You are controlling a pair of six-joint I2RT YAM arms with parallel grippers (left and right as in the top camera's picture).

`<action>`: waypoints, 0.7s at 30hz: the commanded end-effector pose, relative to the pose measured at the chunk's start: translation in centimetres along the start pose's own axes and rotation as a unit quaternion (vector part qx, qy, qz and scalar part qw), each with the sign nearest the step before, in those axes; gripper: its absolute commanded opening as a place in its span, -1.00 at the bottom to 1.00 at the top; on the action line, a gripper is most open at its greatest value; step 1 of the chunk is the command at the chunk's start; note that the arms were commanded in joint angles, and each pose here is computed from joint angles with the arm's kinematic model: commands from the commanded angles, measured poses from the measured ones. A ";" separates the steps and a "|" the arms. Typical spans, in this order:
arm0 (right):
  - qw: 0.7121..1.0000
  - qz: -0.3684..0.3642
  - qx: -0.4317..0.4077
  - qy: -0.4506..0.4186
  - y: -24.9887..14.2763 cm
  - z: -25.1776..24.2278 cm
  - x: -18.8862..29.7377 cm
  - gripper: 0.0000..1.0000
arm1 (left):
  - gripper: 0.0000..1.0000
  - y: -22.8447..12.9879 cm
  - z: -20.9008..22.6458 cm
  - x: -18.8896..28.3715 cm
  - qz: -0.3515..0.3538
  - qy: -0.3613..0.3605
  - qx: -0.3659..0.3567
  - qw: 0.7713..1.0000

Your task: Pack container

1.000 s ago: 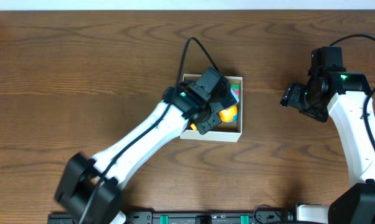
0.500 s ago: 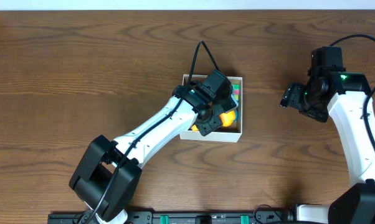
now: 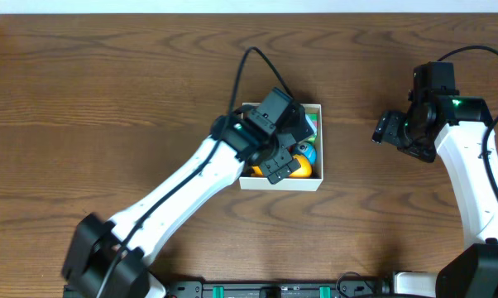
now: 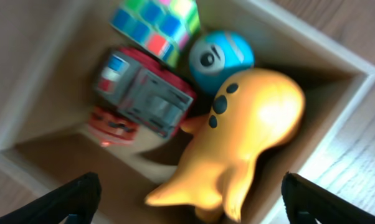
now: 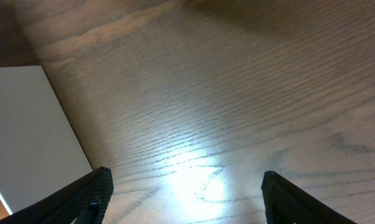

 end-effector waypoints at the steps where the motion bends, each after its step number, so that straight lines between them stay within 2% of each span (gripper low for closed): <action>1: 1.000 0.002 0.007 0.002 -0.1 0.0 0.0 0.59 | 1.00 0.5 0.2 2.6 -0.029 0.021 -0.002 0.999; 4: 1.000 0.002 0.008 0.002 -0.1 0.0 0.0 0.59 | 0.96 0.4 0.6 3.5 -0.035 0.035 0.019 0.999; 8: 1.000 -0.003 0.021 0.005 0.1 0.1 0.0 0.59 | 0.96 -0.8 2.9 4.8 -0.020 0.114 0.115 0.987; 13: 0.995 -0.052 0.082 0.017 1.4 1.3 0.1 0.68 | 0.96 -4.0 7.5 9.1 -0.044 0.206 0.263 0.941; 21: 0.968 -0.185 0.158 0.051 2.7 7.3 1.4 0.86 | 0.96 -11.4 13.8 13.9 -0.054 0.287 0.416 0.861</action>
Point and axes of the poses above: each gripper's point midway between its finger pads, its own x axis back along the fingers, its own z axis along the line the jaws close on, y = z × x, the point moved 7 cm from there along x, back along the fingers, and after that the axes turned 8 degrees about -x, right-handed, at the moved point
